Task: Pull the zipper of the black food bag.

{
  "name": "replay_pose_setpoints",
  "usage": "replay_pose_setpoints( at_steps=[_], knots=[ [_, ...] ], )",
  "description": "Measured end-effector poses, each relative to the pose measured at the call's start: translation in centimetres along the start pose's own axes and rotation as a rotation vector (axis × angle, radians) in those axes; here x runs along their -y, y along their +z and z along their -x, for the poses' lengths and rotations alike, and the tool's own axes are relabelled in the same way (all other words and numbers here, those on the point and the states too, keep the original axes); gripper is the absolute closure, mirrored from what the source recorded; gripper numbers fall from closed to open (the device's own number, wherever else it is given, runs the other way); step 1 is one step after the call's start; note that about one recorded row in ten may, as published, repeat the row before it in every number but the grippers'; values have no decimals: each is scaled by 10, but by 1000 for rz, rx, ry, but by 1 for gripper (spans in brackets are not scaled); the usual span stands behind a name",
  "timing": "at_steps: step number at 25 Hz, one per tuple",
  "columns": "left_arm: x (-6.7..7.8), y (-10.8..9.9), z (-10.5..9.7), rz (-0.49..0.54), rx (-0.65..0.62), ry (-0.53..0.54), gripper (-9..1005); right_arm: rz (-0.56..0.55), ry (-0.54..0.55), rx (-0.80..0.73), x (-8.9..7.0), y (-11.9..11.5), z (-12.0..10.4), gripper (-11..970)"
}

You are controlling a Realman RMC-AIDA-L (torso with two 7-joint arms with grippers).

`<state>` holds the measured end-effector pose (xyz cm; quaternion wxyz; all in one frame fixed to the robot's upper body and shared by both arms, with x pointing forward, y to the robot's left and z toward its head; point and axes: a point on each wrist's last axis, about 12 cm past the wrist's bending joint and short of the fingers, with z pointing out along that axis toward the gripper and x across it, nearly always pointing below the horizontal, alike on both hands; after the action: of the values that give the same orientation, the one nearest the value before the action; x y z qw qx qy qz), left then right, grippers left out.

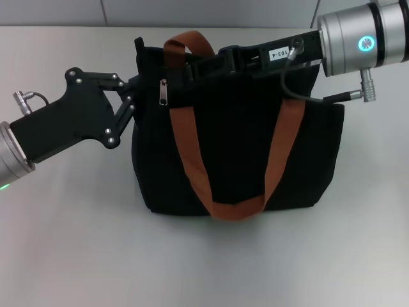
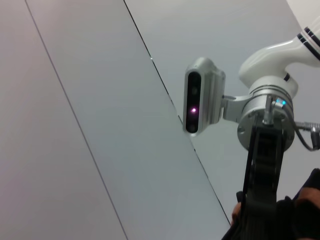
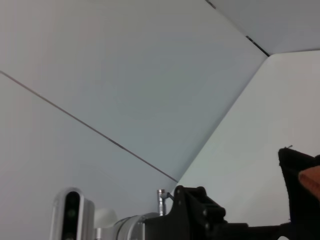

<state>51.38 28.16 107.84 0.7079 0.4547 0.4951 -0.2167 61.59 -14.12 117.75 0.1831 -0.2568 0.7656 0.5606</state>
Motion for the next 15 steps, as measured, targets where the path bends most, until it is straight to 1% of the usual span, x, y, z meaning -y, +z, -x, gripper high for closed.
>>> replay_pose_setpoints(
  at_steps=[9,15],
  knots=[
    [-1,5,3,-16,25,8,967,-19,7,-17,-1,8,2,581],
    [-1,6,5,-21,47,10,967,-26,5,-17,0,9,3,578]
  ],
)
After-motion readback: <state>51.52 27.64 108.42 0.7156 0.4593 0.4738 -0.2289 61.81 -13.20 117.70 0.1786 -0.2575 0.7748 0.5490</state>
